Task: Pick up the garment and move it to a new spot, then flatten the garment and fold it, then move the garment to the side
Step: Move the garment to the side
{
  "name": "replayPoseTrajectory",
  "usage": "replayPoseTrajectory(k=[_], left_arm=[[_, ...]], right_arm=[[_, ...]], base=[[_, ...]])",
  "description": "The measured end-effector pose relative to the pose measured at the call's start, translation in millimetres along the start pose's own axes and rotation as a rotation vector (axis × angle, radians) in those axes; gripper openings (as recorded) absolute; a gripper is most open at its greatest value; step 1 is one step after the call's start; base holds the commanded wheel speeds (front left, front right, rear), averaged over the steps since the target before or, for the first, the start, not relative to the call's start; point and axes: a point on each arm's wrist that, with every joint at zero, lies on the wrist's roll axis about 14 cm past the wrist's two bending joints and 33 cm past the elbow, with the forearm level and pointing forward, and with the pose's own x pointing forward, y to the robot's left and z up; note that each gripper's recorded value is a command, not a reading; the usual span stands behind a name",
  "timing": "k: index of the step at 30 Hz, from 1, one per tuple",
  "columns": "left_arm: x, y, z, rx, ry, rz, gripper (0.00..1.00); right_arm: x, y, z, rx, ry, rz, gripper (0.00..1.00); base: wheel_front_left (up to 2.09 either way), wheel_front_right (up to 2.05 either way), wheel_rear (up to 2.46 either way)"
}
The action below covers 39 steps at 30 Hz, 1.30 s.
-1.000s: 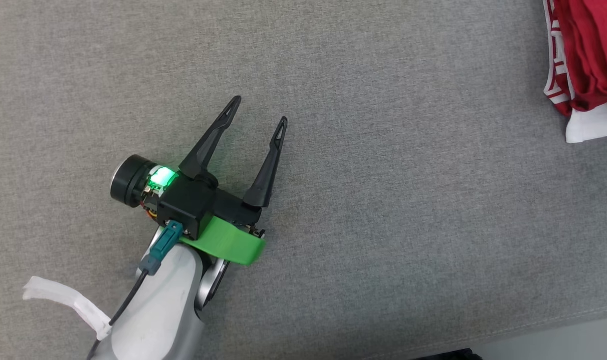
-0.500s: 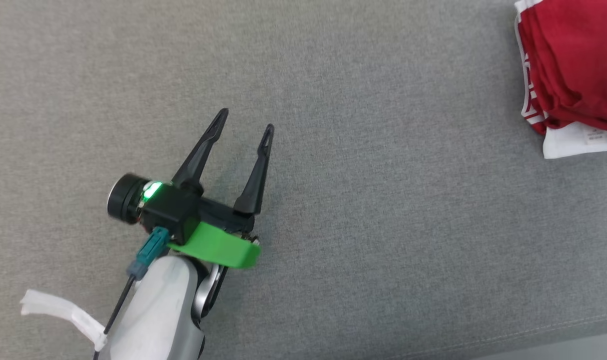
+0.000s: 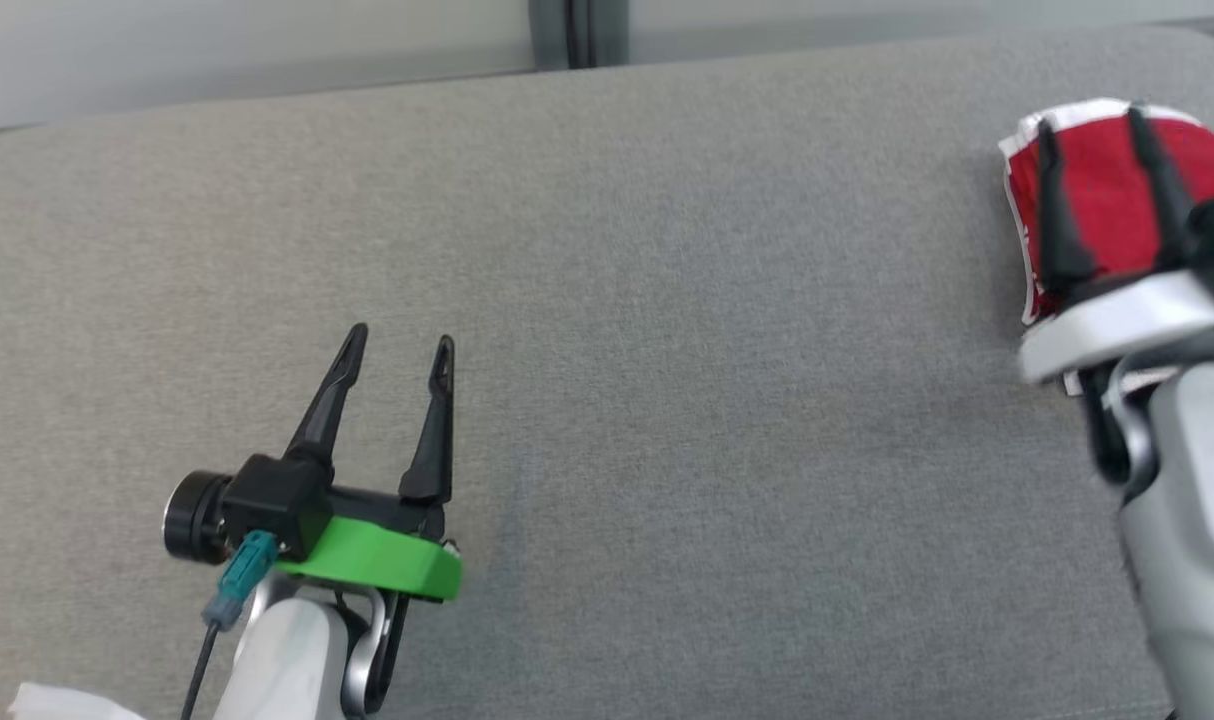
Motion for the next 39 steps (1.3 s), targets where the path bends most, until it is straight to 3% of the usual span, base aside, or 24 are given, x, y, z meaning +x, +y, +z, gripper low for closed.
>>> replayPoseTrajectory(k=[8,15,39], left_arm=[[-32.9,32.3,23.5,-0.018,-0.051,0.149,1.00],[-55.5,40.1,24.0,-0.019,-0.043,0.198,1.00],[-66.8,46.9,19.3,-0.025,-0.027,0.242,1.00]], right_arm=[[-42.2,70.0,-0.9,0.190,-0.027,0.064,1.00],[-72.3,92.0,-8.8,0.237,0.003,0.070,1.00],[-86.2,100.6,-10.6,0.252,0.019,0.085,1.00]], base=[[0.00,0.00,0.00],[0.00,0.00,0.00],[0.00,0.00,0.00]])
